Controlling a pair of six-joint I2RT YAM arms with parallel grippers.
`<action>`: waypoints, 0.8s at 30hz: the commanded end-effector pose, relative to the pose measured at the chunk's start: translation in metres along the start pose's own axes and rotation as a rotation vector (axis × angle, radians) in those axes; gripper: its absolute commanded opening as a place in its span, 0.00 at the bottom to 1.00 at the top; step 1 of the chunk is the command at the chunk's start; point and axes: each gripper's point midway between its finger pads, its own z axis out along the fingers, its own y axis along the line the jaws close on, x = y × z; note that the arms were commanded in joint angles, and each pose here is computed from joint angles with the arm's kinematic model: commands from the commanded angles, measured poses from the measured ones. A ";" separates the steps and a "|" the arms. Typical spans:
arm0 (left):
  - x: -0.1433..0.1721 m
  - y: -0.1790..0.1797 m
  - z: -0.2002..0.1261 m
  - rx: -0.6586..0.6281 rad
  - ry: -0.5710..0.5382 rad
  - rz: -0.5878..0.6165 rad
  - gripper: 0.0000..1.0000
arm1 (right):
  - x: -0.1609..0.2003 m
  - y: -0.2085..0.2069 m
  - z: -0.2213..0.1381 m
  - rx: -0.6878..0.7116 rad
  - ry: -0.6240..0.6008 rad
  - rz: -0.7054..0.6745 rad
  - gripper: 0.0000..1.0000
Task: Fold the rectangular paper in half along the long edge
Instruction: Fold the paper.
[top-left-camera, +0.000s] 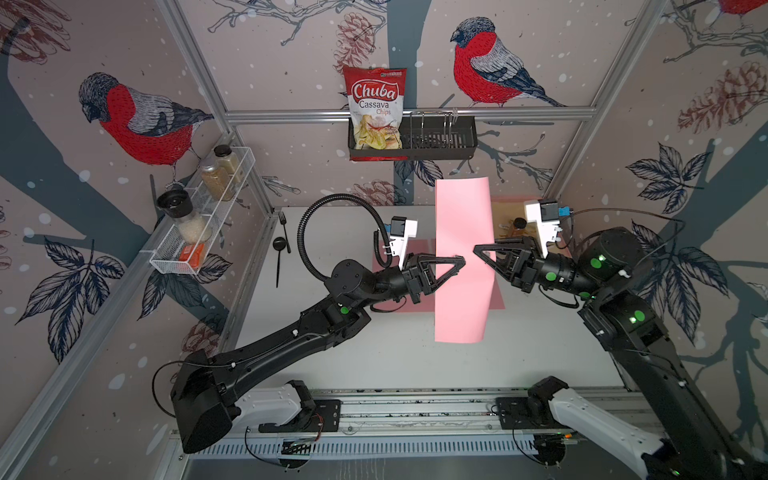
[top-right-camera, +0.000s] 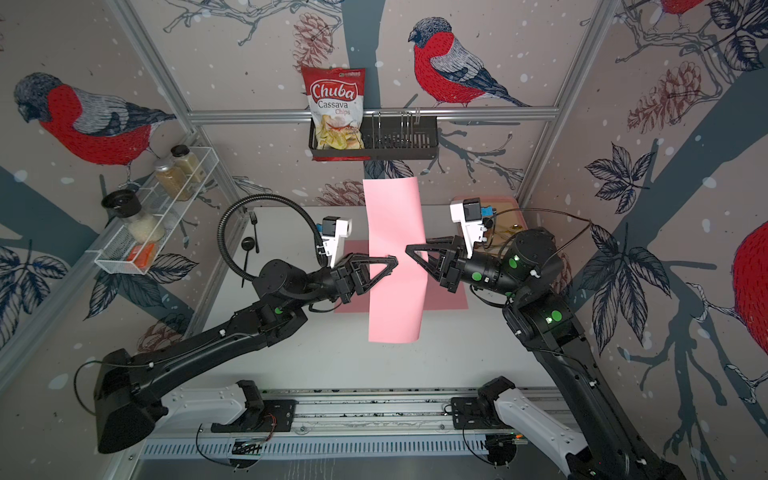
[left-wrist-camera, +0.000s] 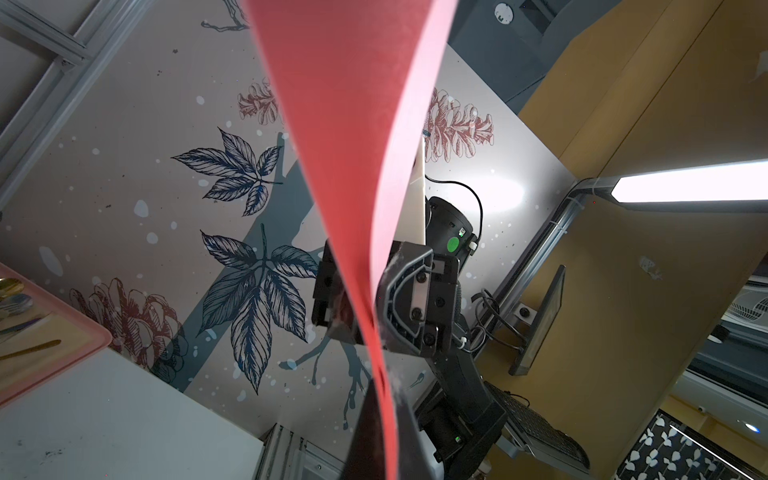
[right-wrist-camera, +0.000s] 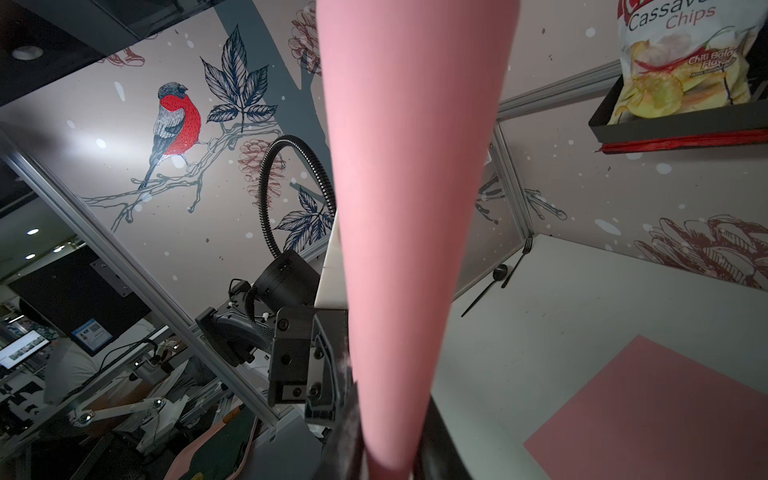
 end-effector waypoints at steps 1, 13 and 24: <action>-0.008 -0.018 0.000 0.072 -0.021 0.031 0.00 | -0.010 0.014 -0.003 -0.059 -0.029 -0.013 0.19; -0.010 -0.021 0.000 0.063 -0.021 0.063 0.00 | -0.017 0.035 -0.011 -0.122 -0.049 -0.022 0.00; -0.009 -0.023 0.000 0.068 -0.008 0.079 0.00 | -0.027 0.037 -0.015 -0.103 -0.082 -0.044 0.02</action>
